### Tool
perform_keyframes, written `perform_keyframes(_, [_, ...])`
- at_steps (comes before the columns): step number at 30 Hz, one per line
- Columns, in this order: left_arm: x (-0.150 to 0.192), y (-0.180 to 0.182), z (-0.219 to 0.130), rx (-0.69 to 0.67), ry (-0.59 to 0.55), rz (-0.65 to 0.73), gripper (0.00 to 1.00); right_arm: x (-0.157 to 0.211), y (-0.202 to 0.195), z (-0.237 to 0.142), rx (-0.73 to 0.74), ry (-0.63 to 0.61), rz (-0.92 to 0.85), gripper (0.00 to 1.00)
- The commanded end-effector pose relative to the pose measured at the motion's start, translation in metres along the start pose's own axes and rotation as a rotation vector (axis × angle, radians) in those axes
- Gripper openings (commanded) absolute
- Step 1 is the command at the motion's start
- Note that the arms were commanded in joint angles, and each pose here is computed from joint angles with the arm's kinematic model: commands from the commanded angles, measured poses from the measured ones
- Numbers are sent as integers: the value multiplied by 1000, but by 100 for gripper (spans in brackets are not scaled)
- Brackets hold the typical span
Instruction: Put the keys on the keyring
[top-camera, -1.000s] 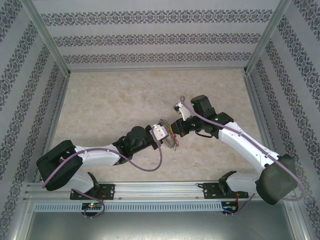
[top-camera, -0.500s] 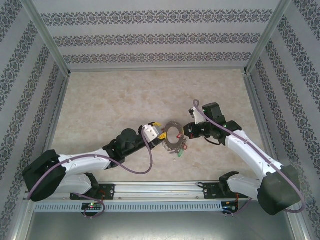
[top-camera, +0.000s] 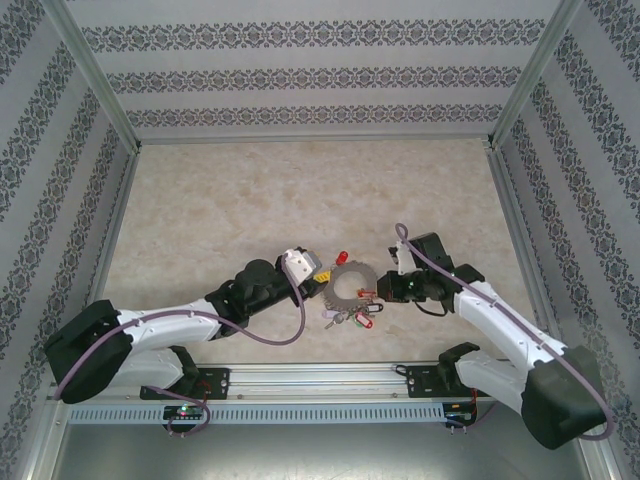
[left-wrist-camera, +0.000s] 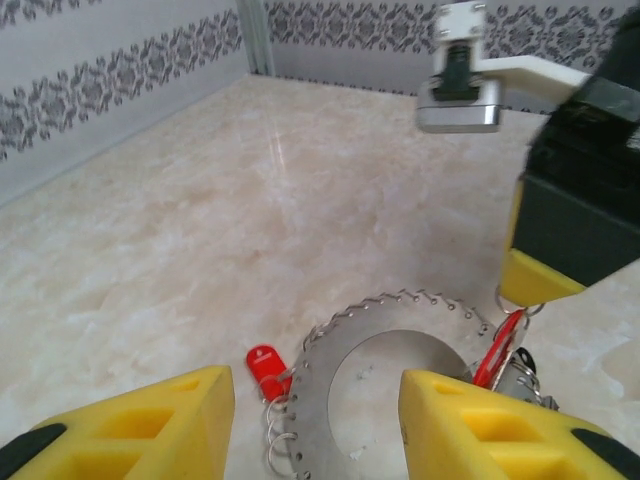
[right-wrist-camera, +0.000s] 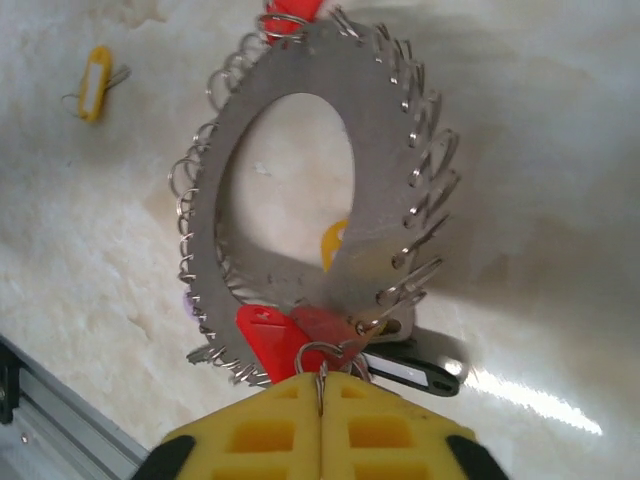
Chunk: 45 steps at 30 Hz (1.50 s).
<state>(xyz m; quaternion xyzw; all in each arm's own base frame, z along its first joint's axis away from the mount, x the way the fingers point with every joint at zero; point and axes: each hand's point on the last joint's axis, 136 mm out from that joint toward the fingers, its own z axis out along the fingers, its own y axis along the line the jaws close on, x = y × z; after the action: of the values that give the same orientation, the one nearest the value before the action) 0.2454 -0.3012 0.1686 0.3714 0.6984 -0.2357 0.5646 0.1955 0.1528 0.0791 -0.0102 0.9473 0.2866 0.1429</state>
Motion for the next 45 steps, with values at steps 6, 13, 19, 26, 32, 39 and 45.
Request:
perform_keyframes(6, [17,27,-3,-163,81,-327,55,-6,-68,-13,239,-215,273,49])
perform_keyframes(13, [49,27,1,-210,227,-646,74,-48,-29,-2,20,-155,69,60])
perform_keyframes(19, [75,5,18,-163,360,-844,75,-61,-29,28,-19,-36,77,58])
perform_keyframes(26, [101,-1,29,-192,423,-983,75,-64,-35,44,-22,-17,67,57])
perform_keyframes(32, [109,-8,45,-162,431,-1027,71,-61,-35,56,-54,37,77,54])
perform_keyframes(39, [117,-10,60,-143,422,-1050,67,-49,-27,65,-134,97,110,48])
perform_keyframes(45, [117,-10,71,-117,420,-1058,61,-42,-19,65,-177,106,118,43])
